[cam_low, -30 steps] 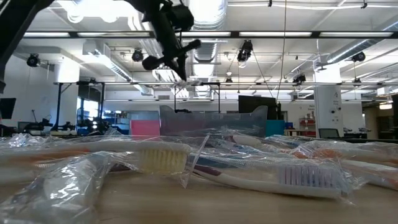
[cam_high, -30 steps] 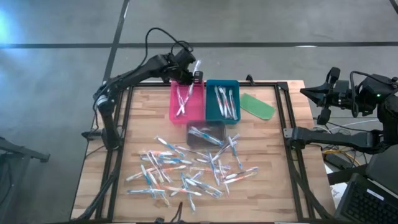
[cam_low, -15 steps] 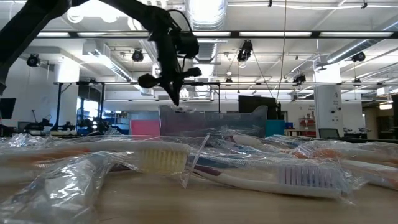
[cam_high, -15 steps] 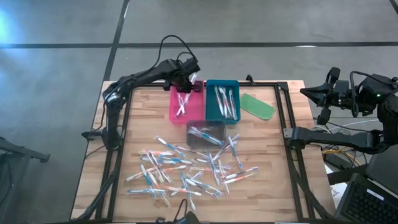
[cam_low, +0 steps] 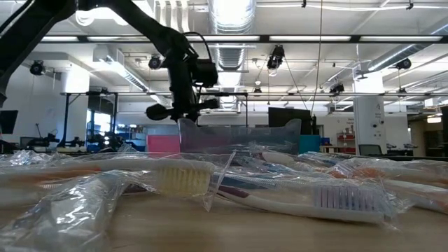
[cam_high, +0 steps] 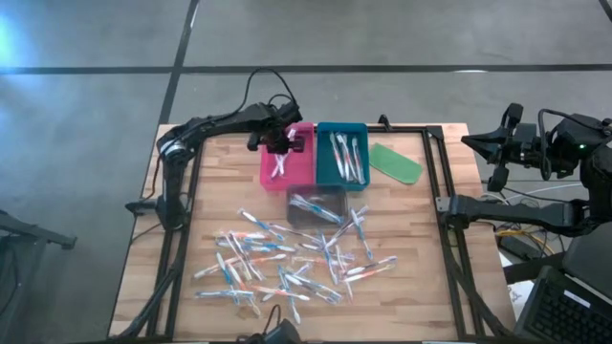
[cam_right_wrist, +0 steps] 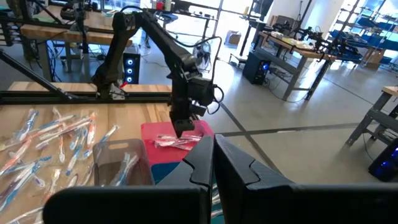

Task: Pick & Place Toothbrushes
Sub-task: Put the purple toothbrush into the pink bin, then put the orange toothbrush into the blue bin

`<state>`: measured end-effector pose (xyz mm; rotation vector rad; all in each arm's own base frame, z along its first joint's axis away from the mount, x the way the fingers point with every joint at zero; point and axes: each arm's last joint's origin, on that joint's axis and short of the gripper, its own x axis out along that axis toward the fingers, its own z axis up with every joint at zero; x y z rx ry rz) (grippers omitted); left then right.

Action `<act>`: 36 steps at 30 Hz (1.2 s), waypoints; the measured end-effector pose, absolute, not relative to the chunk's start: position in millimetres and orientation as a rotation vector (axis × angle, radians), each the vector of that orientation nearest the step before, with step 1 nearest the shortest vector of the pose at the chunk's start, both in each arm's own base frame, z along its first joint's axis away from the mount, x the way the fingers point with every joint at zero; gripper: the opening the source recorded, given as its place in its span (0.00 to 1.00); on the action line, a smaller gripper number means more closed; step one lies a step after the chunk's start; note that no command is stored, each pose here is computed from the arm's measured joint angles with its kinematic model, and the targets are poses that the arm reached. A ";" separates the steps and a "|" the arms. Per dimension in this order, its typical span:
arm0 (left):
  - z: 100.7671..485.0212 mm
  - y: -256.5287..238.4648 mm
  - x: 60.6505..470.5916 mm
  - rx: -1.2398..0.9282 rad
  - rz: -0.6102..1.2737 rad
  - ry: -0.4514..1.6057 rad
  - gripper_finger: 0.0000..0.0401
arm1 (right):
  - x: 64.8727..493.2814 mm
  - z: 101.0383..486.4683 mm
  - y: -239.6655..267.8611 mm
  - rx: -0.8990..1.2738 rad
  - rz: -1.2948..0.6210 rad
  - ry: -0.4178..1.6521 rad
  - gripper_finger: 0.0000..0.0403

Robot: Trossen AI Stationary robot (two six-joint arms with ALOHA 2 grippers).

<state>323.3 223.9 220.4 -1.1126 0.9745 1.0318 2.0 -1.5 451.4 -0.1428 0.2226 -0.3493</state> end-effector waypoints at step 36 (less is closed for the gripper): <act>255.3 226.1 328.0 -1.169 0.716 1.006 0.29 | 2.0 451.4 -1.5 -0.143 -0.350 0.222 0.02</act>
